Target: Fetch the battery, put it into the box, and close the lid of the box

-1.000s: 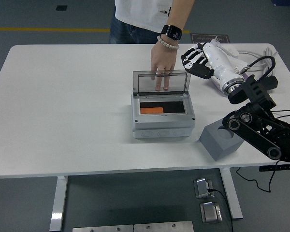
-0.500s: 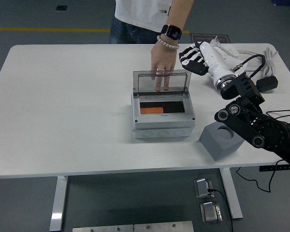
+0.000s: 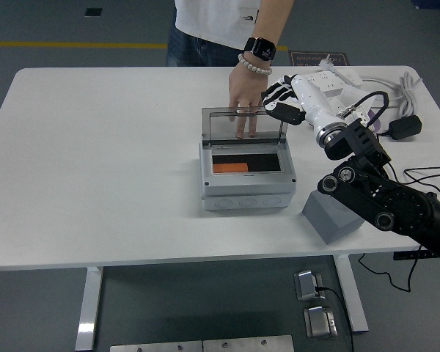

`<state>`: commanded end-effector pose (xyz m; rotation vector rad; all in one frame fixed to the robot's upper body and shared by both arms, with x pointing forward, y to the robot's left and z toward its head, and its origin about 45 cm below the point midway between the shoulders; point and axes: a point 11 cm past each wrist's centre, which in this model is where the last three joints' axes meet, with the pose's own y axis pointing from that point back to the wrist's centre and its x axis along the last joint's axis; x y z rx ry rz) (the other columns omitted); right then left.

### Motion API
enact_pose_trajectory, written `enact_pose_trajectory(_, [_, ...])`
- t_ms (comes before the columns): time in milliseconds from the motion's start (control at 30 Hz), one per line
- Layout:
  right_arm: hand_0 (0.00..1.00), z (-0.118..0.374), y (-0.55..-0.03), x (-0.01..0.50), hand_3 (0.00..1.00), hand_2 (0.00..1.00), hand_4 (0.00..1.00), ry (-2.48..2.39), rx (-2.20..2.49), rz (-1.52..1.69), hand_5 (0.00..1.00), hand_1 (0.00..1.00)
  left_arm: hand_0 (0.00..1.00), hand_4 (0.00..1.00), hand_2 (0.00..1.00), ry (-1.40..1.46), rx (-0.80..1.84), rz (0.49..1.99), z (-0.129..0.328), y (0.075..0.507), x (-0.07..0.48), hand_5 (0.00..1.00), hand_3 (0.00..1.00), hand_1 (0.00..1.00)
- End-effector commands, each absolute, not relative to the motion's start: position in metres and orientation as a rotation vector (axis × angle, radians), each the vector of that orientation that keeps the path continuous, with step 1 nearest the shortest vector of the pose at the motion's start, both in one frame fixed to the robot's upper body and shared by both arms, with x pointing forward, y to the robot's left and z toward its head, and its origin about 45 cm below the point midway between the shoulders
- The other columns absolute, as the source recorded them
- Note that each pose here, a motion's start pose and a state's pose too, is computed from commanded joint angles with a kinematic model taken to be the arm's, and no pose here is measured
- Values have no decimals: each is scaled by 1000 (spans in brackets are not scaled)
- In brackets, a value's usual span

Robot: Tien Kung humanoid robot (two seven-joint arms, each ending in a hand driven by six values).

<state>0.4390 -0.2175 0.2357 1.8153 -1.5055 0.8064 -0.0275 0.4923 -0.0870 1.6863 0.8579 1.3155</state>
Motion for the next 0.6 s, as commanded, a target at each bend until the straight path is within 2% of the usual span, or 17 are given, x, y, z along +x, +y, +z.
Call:
enact_pose_trajectory(433, [746,236,-216,414,610,596,583,-1354,1835,849,554,628,405,2,514,855,1678,1337,-85,496,-25,2,498,557])
enact_pose_trajectory(467, [718,237,-217,413,609,596,579,-1350,1833,852,567,611,405,2,514,855,1677,1337,-85,496,-25,2,498,557])
enact_pose_trajectory(600, [718,240,-217,408,609,596,579,-1330,1832,864,567,611,405,2,514,854,1676,1340,-85,496,-25,2,498,557])
